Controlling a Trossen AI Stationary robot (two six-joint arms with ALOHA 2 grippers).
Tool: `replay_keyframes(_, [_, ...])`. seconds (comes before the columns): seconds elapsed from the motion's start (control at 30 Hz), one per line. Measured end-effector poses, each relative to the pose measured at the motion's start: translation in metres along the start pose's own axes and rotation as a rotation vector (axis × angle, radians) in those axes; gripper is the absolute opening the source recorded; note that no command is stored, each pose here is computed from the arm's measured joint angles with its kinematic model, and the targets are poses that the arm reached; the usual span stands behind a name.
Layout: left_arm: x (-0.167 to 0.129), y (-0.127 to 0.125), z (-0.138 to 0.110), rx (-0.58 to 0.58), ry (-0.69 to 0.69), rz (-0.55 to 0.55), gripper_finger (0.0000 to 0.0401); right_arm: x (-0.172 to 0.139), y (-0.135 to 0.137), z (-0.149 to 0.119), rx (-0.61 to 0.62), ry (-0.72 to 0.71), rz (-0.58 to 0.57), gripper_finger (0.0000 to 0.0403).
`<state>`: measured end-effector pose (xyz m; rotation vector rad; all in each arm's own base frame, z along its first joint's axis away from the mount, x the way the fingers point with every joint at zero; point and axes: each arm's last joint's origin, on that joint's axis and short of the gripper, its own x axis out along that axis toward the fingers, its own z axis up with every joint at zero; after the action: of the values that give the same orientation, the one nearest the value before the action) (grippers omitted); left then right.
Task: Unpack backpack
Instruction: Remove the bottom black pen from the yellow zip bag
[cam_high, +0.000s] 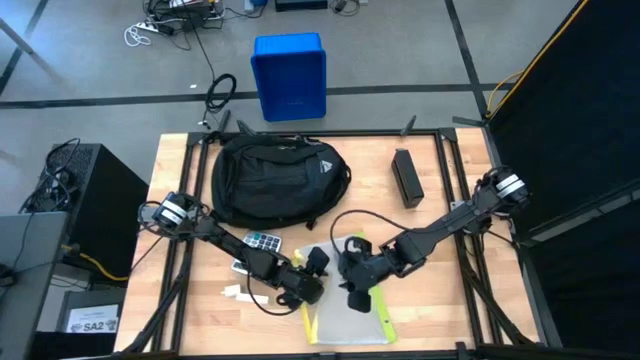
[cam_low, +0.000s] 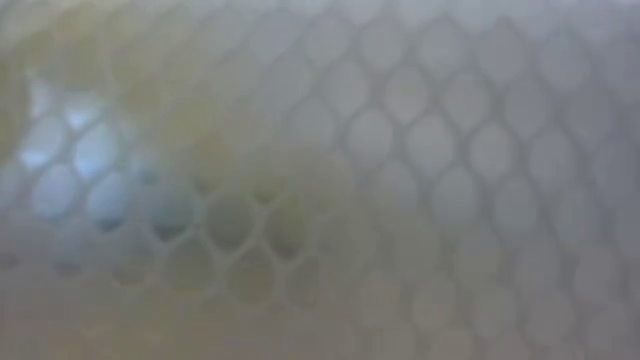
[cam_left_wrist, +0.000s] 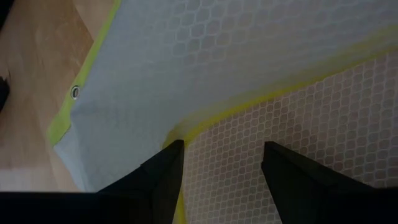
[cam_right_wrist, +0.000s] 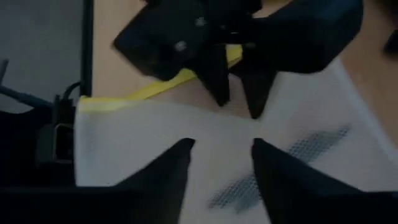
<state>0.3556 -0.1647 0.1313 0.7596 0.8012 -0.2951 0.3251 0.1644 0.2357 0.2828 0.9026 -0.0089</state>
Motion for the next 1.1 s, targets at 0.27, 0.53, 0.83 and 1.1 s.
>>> replay_keyframes(0.27, [0.0,0.0,0.001,-0.001,-0.007,0.006,0.0192,0.047,-0.021,-0.003,0.082,0.141,0.013,0.0308])
replay_keyframes(0.53, [0.0,0.001,0.001,-0.002,-0.01,0.012,0.0192,0.061,-0.03,0.0,0.093,0.19,0.052,0.0242])
replay_keyframes(0.83, [-0.001,0.0,0.003,-0.001,-0.015,0.02,0.0192,0.059,-0.029,-0.002,0.011,0.232,0.121,0.0013])
replay_keyframes(1.1, [-0.024,-0.004,0.009,0.034,0.029,0.114,0.0192,0.055,-0.028,-0.008,0.021,0.301,0.107,0.0])
